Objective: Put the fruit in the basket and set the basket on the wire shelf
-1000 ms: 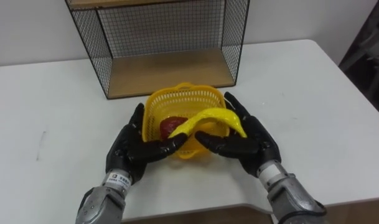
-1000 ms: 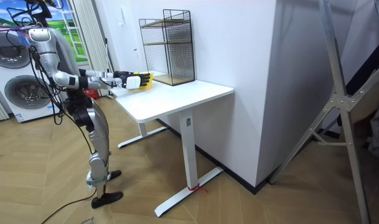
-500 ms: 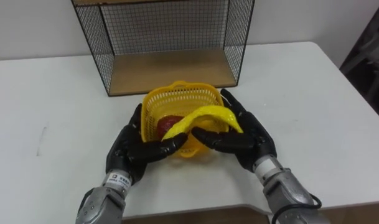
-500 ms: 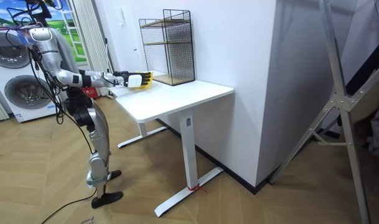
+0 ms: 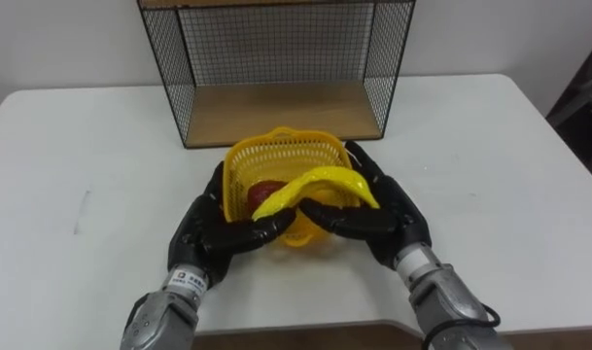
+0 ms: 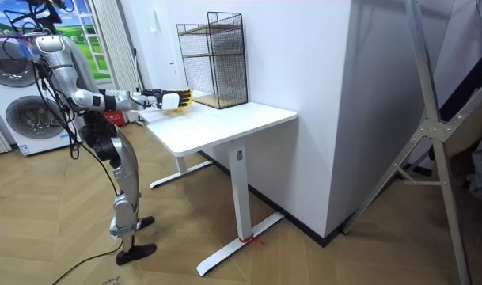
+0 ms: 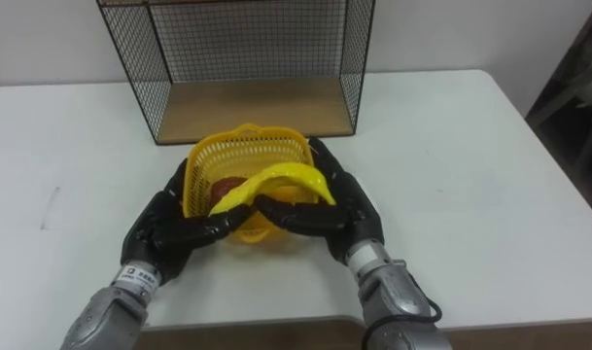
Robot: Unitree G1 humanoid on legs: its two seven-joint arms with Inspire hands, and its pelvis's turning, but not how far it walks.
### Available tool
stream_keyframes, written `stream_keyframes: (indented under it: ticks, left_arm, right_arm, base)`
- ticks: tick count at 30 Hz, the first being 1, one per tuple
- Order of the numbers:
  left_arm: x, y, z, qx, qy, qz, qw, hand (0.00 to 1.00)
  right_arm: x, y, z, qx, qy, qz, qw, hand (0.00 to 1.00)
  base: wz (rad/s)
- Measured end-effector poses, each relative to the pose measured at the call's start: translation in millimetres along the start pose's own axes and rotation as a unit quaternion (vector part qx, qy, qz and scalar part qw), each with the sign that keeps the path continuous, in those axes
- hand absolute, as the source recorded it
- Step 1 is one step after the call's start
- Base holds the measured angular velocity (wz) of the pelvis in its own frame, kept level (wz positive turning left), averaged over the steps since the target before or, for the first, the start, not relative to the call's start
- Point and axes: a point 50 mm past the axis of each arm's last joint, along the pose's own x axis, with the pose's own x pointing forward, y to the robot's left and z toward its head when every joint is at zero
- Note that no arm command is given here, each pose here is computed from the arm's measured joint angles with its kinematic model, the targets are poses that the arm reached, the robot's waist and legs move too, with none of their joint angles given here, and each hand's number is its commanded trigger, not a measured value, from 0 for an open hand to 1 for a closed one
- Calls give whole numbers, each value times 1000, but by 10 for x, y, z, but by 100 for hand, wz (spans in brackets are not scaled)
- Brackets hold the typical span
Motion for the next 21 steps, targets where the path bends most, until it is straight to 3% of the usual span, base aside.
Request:
stream_keyframes:
  ticks: [10,21]
  left_arm:
    - [29,-117,310,-1,-67,-26,997,0]
    - [37,-139,391,2,-82,-31,996,0]
  right_arm:
    - [65,31,122,-1,-27,7,1000,0]
    - [98,61,158,2,-34,11,999,0]
  base:
    - [2]
    - [0]
